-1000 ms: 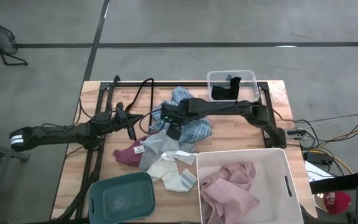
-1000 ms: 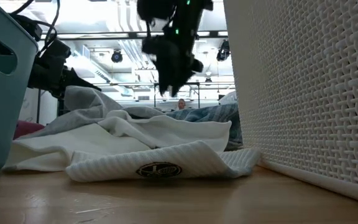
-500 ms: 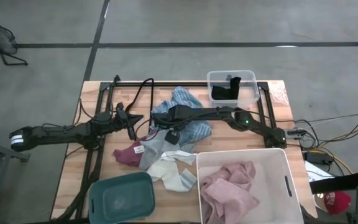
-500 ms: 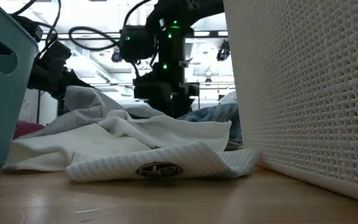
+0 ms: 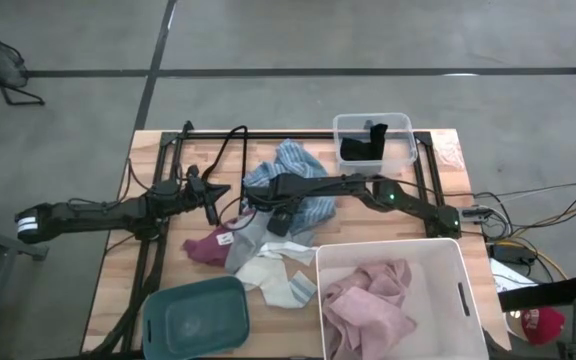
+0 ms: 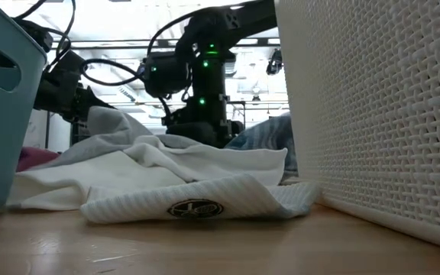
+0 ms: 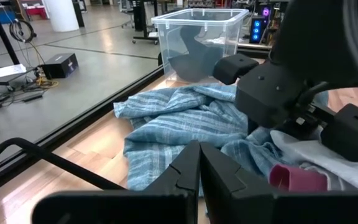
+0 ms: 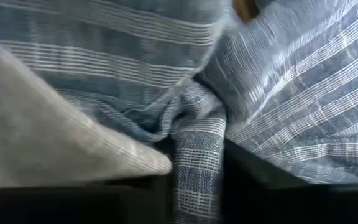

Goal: Pick & Place Cloths
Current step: Put the blue shirt into the white bin

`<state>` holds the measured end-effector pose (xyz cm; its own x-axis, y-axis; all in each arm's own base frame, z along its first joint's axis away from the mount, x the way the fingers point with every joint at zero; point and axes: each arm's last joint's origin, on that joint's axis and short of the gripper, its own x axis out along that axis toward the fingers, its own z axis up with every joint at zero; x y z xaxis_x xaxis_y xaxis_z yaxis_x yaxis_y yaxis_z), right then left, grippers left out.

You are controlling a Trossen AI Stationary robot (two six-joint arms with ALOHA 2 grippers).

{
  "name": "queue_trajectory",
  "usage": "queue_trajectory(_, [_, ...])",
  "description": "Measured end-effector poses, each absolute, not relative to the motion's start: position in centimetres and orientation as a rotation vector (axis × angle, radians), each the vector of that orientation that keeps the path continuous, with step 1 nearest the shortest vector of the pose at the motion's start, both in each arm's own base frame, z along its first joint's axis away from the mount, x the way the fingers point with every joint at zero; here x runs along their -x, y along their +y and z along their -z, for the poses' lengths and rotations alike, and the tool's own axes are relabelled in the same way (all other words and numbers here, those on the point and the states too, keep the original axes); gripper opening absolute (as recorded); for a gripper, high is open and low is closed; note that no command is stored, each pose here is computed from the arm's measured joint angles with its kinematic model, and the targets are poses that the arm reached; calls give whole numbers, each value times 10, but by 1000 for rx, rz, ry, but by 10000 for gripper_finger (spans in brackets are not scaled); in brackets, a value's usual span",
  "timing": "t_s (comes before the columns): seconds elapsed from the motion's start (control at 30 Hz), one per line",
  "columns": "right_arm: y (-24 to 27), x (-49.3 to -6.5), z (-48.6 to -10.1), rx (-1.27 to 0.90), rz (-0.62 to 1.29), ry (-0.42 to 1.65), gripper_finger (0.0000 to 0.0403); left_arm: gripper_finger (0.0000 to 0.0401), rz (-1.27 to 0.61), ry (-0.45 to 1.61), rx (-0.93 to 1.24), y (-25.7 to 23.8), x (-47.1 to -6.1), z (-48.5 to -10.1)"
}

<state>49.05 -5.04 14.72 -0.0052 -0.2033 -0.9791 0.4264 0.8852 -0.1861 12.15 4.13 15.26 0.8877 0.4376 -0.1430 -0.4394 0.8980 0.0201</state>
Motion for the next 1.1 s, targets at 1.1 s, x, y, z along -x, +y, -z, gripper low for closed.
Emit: queue_trajectory(1.1, [49, -328, -470, 1, 639, 548, 11, 14, -456, 147, 13, 41, -122, -152])
